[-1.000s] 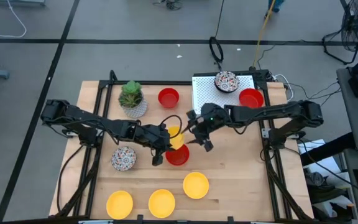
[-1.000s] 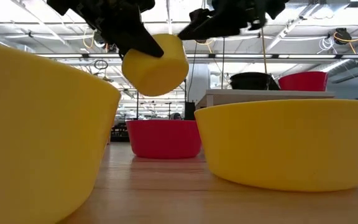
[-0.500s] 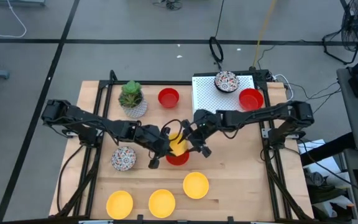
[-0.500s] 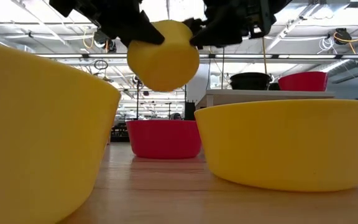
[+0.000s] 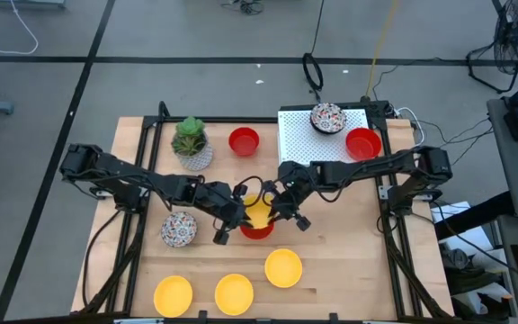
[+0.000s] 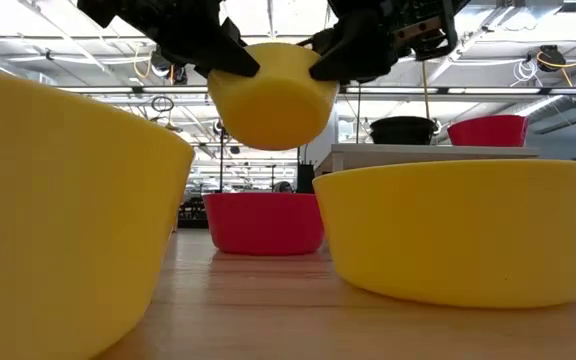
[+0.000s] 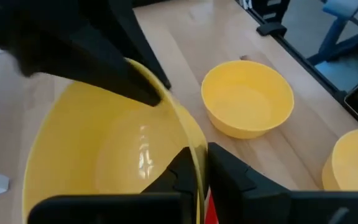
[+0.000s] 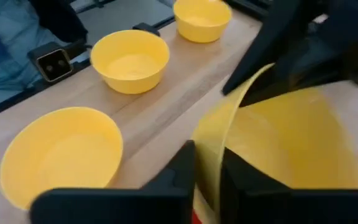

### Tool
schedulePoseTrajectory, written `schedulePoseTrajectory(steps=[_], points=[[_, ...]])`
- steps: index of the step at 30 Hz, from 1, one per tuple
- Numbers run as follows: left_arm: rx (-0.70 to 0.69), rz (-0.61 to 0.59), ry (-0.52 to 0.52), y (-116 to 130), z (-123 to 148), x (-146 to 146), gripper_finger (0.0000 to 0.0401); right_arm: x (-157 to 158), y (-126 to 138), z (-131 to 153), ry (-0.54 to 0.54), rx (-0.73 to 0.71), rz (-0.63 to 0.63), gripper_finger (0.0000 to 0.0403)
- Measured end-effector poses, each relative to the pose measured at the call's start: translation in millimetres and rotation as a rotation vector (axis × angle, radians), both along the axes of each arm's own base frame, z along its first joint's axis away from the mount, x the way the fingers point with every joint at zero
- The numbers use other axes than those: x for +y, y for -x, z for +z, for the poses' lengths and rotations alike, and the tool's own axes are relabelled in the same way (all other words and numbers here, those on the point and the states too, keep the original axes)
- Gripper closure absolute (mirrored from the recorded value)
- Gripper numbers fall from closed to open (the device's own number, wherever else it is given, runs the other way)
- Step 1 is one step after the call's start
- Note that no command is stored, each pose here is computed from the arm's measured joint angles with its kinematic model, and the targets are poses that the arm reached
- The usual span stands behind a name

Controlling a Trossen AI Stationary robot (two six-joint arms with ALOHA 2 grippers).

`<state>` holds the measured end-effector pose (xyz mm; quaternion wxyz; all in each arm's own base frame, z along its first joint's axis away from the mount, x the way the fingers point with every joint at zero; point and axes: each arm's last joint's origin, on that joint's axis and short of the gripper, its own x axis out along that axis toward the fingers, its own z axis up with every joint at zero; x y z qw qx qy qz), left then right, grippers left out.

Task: Pick & Place Mini bowls
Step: Put the yellow bowl on the shelf

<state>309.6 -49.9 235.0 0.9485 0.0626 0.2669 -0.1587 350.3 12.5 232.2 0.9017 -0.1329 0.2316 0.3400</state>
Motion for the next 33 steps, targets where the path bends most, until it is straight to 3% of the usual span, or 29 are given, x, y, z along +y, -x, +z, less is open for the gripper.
schedulePoseTrajectory(steps=[6,15,21,25,29,33], points=[[-0.029,0.062,0.068,-2.6,4.3,0.6,0.0344,1.0,0.5,-1.7,-0.040,0.037,-0.012,0.0399],[-0.151,0.169,0.061,-8.1,15.4,3.6,0.0211,-0.6,2.6,3.3,-0.033,0.053,-0.097,0.0402],[-0.356,0.264,0.005,-10.2,36.9,6.9,0.0150,-11.2,25.2,21.4,0.271,0.079,-0.355,0.0402],[-0.425,0.342,-0.054,-3.7,51.1,10.6,0.0130,-20.3,44.4,38.4,0.412,0.102,-0.555,0.0403],[-0.434,0.480,-0.098,4.7,59.7,15.9,0.0124,-35.3,57.3,47.1,0.426,0.137,-0.831,0.0403],[-0.412,0.587,-0.118,7.8,59.7,21.9,0.0128,-53.5,63.7,51.2,0.374,0.155,-0.959,0.0403]])
